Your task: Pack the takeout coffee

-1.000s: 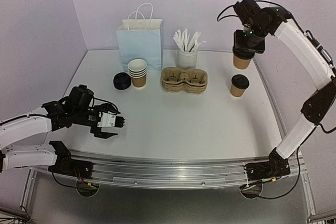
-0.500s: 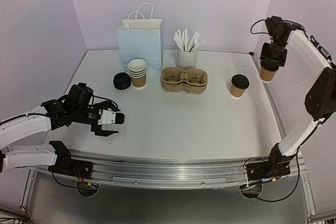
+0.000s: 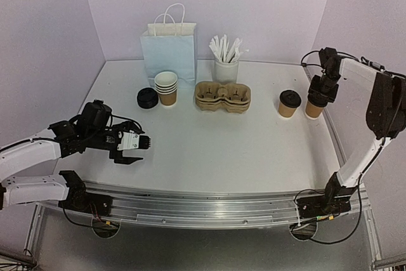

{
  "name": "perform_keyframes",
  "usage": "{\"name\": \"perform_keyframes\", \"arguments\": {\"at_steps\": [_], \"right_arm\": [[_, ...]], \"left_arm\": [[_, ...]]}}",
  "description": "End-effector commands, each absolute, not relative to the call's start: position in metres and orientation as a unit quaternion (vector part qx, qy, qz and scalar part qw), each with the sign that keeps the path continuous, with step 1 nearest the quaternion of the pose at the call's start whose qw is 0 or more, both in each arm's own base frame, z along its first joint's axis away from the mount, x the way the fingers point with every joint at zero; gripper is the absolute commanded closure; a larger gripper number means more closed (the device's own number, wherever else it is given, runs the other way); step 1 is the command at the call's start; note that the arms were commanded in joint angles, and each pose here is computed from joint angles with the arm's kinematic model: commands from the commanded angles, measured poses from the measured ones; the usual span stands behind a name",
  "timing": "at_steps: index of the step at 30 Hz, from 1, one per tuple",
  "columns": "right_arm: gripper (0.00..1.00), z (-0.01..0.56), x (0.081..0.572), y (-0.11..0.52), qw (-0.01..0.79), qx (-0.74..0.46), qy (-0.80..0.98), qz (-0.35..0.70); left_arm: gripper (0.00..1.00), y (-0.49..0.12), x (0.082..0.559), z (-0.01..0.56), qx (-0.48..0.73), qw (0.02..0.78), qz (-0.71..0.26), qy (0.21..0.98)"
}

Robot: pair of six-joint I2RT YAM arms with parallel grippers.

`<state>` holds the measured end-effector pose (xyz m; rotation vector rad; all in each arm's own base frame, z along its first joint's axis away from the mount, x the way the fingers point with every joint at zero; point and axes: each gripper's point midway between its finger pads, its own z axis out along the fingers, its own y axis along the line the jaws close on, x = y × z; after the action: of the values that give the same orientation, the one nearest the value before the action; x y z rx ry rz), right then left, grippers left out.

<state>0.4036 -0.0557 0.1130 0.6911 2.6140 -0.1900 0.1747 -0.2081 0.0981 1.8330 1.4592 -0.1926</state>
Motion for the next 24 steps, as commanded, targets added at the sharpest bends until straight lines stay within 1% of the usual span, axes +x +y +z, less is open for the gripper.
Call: {"name": "perform_keyframes", "arguments": {"at_steps": [1, 5, 8, 11, 12, 14, 16, 18, 24], "right_arm": [[0.74, 0.097, 0.421, -0.048, 0.221, 0.236, 0.945, -0.048], [0.69, 0.088, 0.418, -0.046, 0.211, 0.241, 0.946, -0.044], [0.57, 0.084, 0.414, -0.046, 0.204, 0.241, 0.948, -0.043], [0.48, 0.091, 0.413, -0.045, 0.211, 0.238, 0.947, -0.042], [0.44, 0.095, 0.414, -0.045, 0.216, 0.236, 0.947, -0.041], [0.29, 0.105, 0.416, -0.045, 0.224, 0.232, 0.946, -0.038], [0.18, 0.115, 0.417, -0.045, 0.230, 0.229, 0.945, -0.040], [0.15, 0.124, 0.419, -0.045, 0.235, 0.225, 0.945, -0.039], [0.12, 0.152, 0.427, -0.046, 0.254, 0.211, 0.943, -0.042]], "left_arm": [[0.18, -0.209, 0.180, 0.105, 0.713, 0.389, -0.072, 0.578], [0.18, -0.209, 0.180, 0.104, 0.714, 0.389, -0.071, 0.578], [0.18, -0.209, 0.181, 0.104, 0.715, 0.389, -0.070, 0.577], [0.17, -0.210, 0.181, 0.104, 0.716, 0.389, -0.068, 0.575], [0.18, -0.210, 0.181, 0.104, 0.717, 0.389, -0.068, 0.575], [0.18, -0.210, 0.181, 0.104, 0.717, 0.389, -0.068, 0.574], [0.18, -0.211, 0.182, 0.104, 0.718, 0.390, -0.068, 0.573], [0.18, -0.211, 0.182, 0.104, 0.718, 0.391, -0.069, 0.572], [0.18, -0.212, 0.182, 0.108, 0.716, 0.396, -0.069, 0.571]]}}
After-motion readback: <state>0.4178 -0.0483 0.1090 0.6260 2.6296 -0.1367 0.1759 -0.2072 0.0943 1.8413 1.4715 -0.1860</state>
